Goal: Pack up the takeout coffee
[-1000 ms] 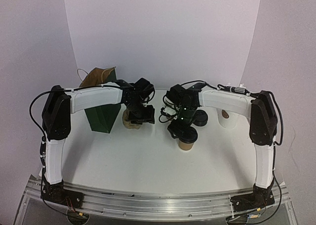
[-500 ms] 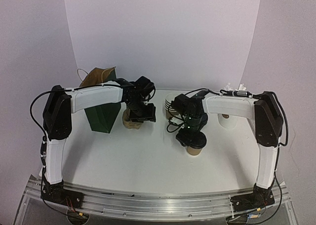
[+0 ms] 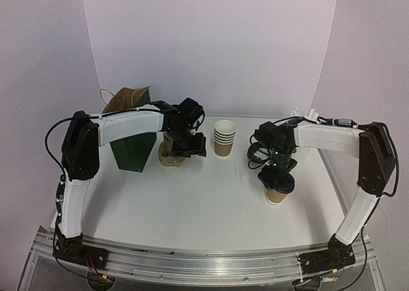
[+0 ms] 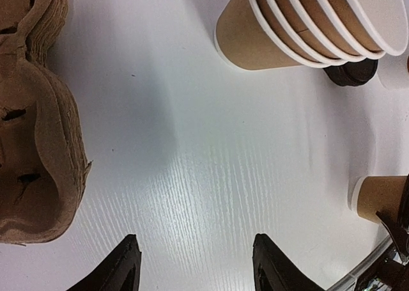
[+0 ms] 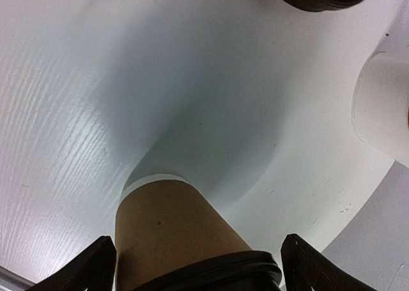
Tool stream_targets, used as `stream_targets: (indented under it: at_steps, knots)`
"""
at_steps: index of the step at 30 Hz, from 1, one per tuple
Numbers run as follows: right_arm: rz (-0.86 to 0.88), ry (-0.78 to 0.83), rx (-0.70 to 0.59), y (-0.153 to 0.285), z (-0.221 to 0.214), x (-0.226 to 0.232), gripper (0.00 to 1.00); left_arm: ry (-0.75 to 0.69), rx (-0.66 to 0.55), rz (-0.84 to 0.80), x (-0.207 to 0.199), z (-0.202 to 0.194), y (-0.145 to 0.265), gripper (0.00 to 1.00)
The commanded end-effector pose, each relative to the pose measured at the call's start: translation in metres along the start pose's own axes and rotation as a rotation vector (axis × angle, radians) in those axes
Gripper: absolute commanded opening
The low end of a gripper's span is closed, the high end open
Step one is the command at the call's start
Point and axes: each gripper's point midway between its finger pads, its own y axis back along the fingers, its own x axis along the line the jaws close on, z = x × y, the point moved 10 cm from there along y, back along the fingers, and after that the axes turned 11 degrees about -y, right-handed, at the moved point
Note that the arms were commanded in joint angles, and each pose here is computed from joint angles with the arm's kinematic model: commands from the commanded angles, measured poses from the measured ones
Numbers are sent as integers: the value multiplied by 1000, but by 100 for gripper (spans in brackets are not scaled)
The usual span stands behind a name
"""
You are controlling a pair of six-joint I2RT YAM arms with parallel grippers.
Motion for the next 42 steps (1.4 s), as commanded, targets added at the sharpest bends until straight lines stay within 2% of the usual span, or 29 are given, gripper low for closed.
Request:
stream_targets:
  at_steps: [1, 12, 20, 27, 31, 36, 42]
  knots:
    - [-41, -57, -28, 12, -10, -19, 91, -33, -41, -49, -11, 15, 11, 59]
    - [46, -79, -70, 22, 8, -16, 93, -36, -76, -41, -11, 18, 29, 59]
    - [112, -86, -118, 41, 17, -15, 98, -54, -138, -46, -17, 29, 59, 59]
    - [270, -120, -307, 99, 65, -2, 98, -152, -222, -59, -29, 50, 100, 59]
    - [356, -156, -391, 126, 92, 6, 98, -200, -368, -41, -36, 68, 152, 60]
    - [360, -176, -420, 132, 109, 14, 98, -217, -550, -6, -35, 73, 212, 61]
    - [317, -205, -437, 134, 111, 11, 98, -125, -748, 201, -13, 66, 281, 61]
